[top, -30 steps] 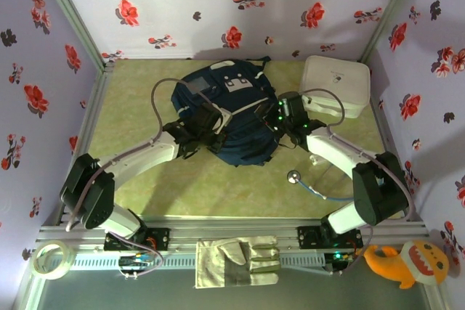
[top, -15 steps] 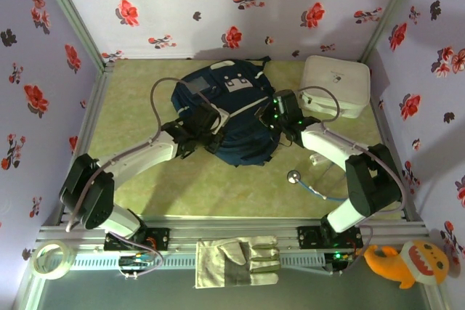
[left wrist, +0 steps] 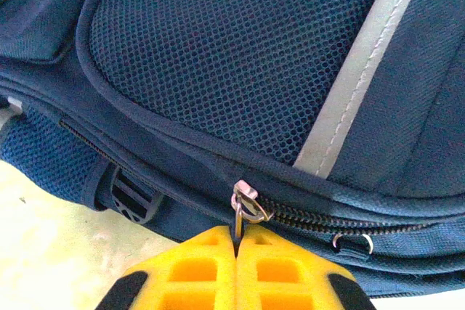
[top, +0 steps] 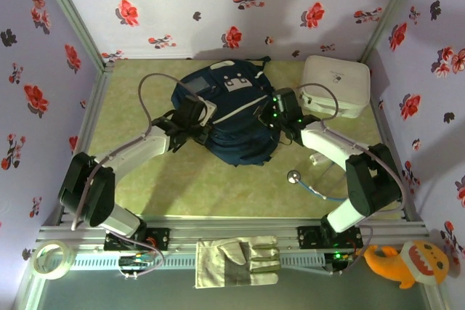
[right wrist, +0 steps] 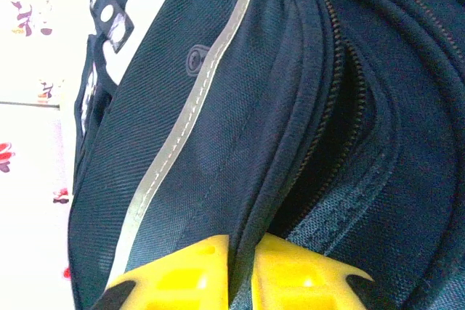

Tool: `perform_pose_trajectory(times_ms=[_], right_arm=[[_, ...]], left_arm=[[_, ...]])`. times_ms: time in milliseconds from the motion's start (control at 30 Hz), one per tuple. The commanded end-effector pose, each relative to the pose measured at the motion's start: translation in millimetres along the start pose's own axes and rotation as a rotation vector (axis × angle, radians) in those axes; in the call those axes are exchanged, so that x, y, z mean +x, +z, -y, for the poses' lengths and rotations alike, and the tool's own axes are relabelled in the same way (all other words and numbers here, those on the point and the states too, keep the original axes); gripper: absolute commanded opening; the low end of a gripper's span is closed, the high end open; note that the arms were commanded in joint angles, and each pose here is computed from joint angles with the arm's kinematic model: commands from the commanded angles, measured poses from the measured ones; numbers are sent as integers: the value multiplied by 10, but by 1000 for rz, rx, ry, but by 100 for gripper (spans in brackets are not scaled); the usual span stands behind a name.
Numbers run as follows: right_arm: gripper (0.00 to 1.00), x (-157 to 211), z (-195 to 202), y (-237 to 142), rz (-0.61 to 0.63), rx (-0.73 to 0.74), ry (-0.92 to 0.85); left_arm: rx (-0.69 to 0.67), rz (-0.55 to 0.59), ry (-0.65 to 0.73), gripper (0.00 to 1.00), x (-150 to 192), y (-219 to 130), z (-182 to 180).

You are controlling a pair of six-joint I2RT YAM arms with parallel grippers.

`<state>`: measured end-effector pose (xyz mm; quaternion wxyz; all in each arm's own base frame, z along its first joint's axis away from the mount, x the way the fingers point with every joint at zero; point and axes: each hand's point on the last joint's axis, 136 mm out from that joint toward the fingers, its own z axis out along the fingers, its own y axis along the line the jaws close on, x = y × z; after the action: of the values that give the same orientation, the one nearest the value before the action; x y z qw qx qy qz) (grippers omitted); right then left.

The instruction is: Pack the student bag

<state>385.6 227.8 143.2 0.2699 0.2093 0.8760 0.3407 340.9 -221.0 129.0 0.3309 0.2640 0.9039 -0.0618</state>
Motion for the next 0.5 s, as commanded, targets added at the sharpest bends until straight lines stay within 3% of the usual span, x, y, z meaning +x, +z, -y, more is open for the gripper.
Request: perform_pose_trajectory(times_ms=[0, 133, 300, 467], right_arm=[[22, -113, -77, -14, 2, 7, -84], [46, -237, -31, -233, 52, 58, -160], [70, -503, 404, -751, 203, 256, -189], [76, -492, 1117, -1137, 275, 498, -110]], left_arm=[[-82, 39, -22, 0, -188, -22, -271], [-92, 27, -93, 3, -147, -31, -340], [-82, 25, -134, 36, -93, -185, -335], [-106, 78, -172, 67, -117, -454, -407]])
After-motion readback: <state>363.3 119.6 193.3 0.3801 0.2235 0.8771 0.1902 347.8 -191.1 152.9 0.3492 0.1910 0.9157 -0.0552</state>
